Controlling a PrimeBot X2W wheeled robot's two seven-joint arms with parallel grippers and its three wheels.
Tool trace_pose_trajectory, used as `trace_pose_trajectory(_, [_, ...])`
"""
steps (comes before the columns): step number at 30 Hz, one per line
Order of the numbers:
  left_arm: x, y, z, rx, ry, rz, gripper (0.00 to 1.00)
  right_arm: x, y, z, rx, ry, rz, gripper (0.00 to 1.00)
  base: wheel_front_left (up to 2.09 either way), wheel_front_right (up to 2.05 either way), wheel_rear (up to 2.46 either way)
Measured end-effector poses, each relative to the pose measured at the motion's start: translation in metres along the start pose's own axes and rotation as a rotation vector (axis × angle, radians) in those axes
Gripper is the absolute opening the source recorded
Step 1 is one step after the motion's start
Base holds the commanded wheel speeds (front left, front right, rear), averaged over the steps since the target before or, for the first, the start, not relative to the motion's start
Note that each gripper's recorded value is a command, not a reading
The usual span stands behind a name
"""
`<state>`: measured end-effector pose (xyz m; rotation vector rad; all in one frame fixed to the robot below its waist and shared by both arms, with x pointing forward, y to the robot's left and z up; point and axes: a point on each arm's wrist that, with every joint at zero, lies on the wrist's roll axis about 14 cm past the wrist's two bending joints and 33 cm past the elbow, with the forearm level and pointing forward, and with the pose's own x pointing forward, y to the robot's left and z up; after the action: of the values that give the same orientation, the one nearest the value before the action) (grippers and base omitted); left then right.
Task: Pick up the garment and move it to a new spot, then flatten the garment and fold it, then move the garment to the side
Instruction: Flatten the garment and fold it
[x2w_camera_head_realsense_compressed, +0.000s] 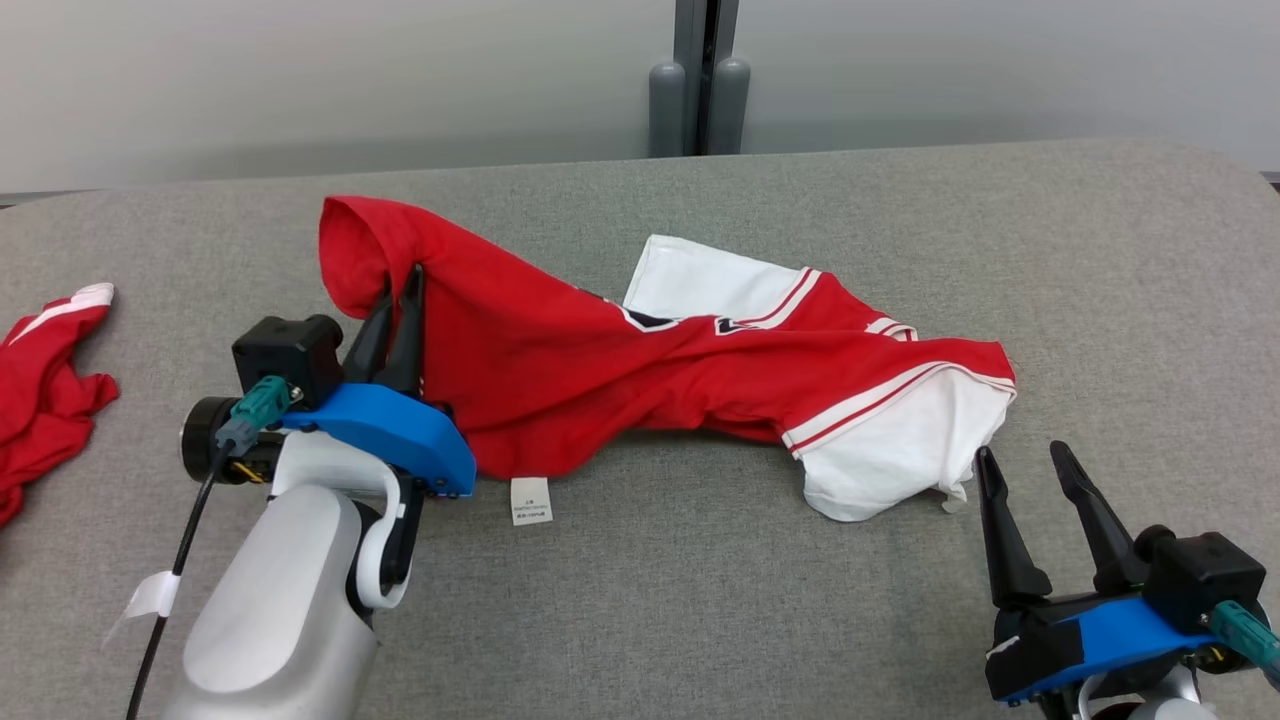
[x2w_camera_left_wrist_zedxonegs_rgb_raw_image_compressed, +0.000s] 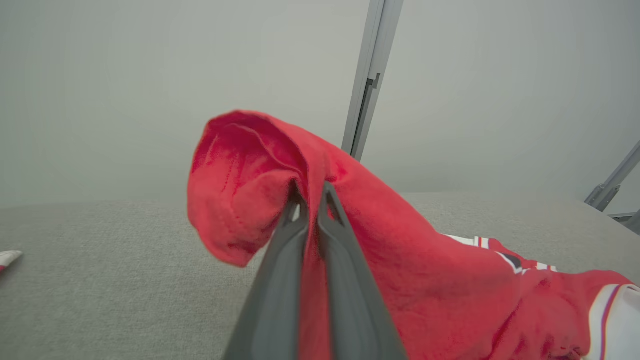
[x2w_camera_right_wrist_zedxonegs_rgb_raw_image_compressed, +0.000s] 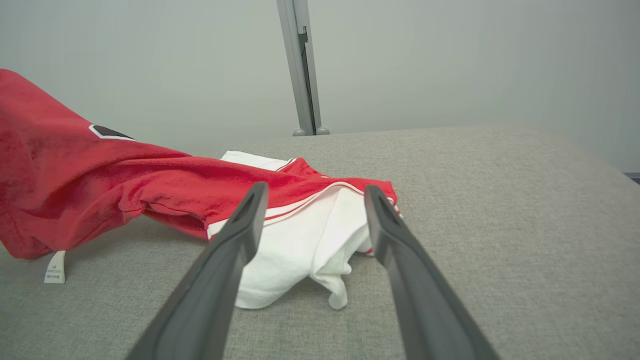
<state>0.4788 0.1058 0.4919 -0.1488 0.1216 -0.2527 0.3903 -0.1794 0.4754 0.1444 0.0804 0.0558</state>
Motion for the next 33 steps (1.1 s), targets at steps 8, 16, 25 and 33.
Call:
trace_pose_trajectory(8, [-0.012, -0.016, 0.014, -0.053, 0.01, 0.023, 0.0, 0.002, -0.006, -0.005, 0.004, 0.015, -0.017, 1.0, 0.0, 0.0, 0.0])
trace_pose_trajectory(16, [-0.045, -0.046, 0.022, -0.132, 0.032, -0.032, 0.0, 0.005, -0.012, -0.013, 0.001, 0.033, -0.032, 1.0, 0.0, 0.0, 0.0])
trace_pose_trajectory(25, [-0.018, 0.008, -0.03, -0.031, 0.158, 0.035, 0.0, 0.017, -0.004, -0.02, 0.002, 0.049, -0.008, 1.0, 0.0, 0.0, 0.0])
trace_pose_trajectory(33, [0.028, 0.033, -0.054, 0.084, 0.147, 0.036, 0.0, 0.012, -0.021, -0.024, -0.012, 0.064, -0.057, 1.0, 0.0, 0.0, 0.0])
